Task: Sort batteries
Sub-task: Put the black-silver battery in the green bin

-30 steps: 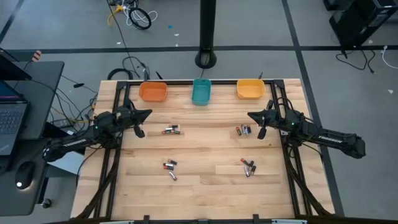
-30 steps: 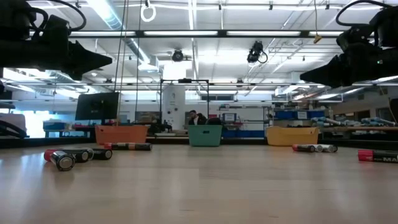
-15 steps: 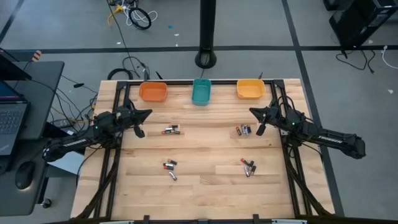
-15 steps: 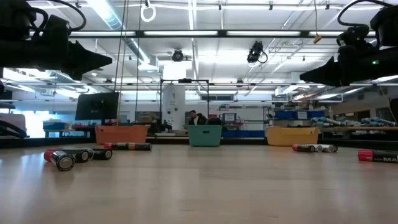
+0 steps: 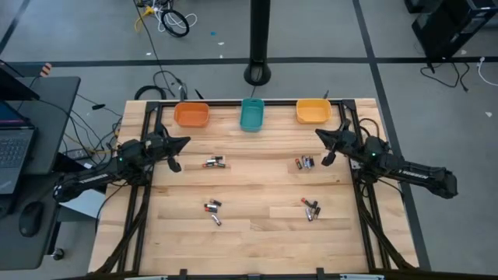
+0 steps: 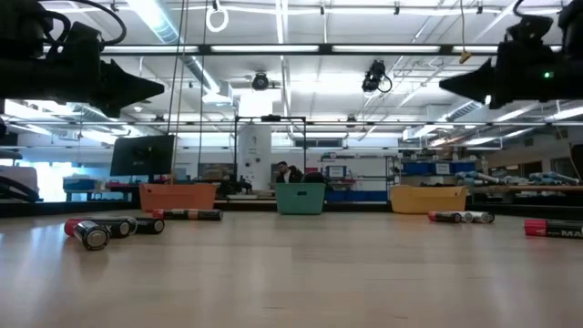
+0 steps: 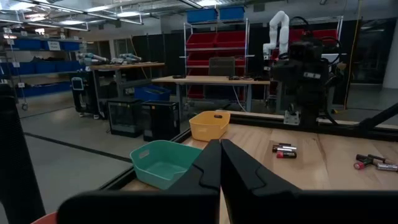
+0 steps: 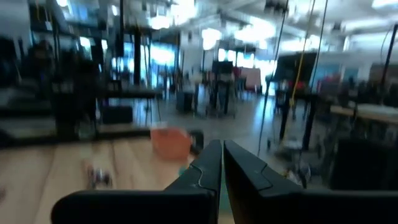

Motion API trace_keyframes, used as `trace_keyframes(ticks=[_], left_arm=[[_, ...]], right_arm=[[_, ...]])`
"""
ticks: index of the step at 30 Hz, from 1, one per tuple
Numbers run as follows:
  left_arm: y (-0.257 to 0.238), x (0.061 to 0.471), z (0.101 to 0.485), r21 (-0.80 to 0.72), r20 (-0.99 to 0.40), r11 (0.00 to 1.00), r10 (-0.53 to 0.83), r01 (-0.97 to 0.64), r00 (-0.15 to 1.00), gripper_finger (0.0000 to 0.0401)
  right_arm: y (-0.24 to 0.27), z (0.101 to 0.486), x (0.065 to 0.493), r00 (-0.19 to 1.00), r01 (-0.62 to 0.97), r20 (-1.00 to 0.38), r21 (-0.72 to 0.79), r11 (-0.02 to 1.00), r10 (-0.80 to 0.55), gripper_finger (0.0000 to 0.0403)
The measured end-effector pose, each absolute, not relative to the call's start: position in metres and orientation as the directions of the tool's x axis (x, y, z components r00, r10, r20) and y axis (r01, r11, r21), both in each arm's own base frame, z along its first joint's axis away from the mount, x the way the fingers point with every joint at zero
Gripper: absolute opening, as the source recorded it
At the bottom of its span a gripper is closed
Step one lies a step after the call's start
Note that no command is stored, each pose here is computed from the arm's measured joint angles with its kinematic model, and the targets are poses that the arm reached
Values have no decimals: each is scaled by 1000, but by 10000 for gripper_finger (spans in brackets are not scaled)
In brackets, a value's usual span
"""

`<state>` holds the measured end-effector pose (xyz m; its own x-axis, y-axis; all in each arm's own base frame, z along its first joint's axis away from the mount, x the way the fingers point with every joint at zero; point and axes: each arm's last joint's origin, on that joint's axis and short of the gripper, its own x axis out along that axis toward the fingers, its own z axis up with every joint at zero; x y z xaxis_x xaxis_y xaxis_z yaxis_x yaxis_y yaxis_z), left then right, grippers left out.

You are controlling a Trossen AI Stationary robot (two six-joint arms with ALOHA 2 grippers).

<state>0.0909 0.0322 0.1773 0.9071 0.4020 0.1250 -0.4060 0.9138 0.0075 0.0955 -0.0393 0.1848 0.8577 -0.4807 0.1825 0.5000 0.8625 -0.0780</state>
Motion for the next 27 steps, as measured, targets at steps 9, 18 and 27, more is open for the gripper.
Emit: trace_keyframes(ticks=[9,18,27], left_arm=[[32,91,177,8,125,914,402,-406,907,11],[32,91,177,8,125,914,402,-406,907,11],[32,91,177,8,125,914,402,-407,907,11]], right_arm=[[-36,201,92,829,413,350,142,900,-436,30],[-32,202,95,877,292,326,221,930,-353,30],[-37,214,117,896,427,-14,300,853,-444,18]])
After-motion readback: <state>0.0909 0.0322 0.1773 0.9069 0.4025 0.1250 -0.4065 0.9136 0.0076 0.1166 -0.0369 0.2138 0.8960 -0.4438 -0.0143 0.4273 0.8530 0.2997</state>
